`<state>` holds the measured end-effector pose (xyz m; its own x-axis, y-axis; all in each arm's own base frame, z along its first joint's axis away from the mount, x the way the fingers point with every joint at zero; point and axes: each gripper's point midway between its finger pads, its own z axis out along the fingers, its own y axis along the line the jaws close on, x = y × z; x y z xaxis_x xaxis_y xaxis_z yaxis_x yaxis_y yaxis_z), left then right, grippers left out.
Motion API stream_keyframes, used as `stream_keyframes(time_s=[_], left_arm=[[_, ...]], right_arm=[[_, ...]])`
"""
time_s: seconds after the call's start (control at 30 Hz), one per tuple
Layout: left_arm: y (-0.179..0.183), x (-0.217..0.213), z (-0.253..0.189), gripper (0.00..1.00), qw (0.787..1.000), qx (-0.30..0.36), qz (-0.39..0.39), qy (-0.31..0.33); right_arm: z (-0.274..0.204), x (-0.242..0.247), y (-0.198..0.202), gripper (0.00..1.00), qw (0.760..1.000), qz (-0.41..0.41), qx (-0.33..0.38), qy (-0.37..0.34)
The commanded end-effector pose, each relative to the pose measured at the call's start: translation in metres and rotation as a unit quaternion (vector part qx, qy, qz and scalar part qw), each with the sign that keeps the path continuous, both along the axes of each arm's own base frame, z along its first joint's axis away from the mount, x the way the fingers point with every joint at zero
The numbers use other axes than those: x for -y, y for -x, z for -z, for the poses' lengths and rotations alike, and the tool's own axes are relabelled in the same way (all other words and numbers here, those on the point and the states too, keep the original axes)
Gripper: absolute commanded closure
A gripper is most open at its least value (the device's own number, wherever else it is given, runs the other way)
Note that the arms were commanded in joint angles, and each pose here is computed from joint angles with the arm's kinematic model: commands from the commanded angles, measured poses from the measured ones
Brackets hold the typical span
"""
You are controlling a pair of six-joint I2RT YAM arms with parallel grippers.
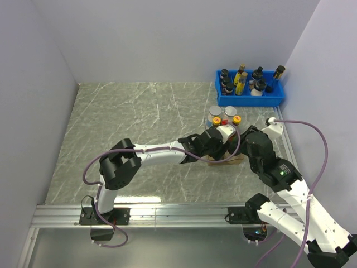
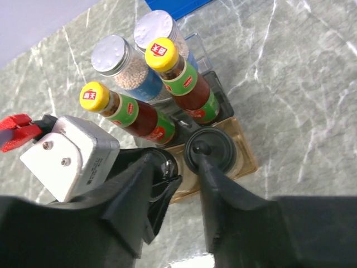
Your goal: Organize the condiment bottles
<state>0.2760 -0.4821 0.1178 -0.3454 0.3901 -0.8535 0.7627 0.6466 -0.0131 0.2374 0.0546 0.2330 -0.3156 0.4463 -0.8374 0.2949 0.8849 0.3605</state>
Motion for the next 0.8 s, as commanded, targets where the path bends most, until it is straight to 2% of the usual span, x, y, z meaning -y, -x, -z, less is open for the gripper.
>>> stream_keyframes(time_s=[0.0, 0.07, 0.2, 0.4, 0.53, 0.57, 0.77], left_arm=[[-0.020, 0.003, -0.021, 0.44, 0.998, 0.037, -0.037, 0.036], [-0.021, 0.002, -0.020, 0.37, 0.998, 0.036, -0.040, 0.037], [-0.023, 0.002, -0.028, 0.31, 0.997, 0.037, -0.049, 0.047], [-0.024, -0.006, -0.086, 0.27, 0.989, 0.049, -0.081, 0.110], [-0.019, -0.025, -0.137, 0.22, 0.981, 0.054, -0.104, 0.155], [-0.017, -0.029, -0.143, 0.13, 0.980, 0.055, -0.108, 0.161], [-0.012, -0.052, -0.152, 0.08, 0.977, 0.047, -0.135, 0.158]], right_arm=[[0.000, 0.000, -0.003, 0.49, 1.000, 0.002, 0.007, -0.003], [0.000, -0.001, -0.003, 0.40, 1.000, 0.001, 0.006, -0.003], [-0.001, 0.000, -0.003, 0.28, 1.000, 0.001, 0.004, 0.000], [-0.007, 0.000, -0.003, 0.10, 1.000, -0.004, 0.012, 0.001], [-0.009, 0.002, -0.003, 0.06, 1.000, 0.003, 0.013, 0.004], [-0.010, 0.002, -0.004, 0.05, 1.000, 0.004, 0.015, 0.003], [-0.014, 0.000, -0.007, 0.03, 1.000, 0.007, 0.019, -0.006]])
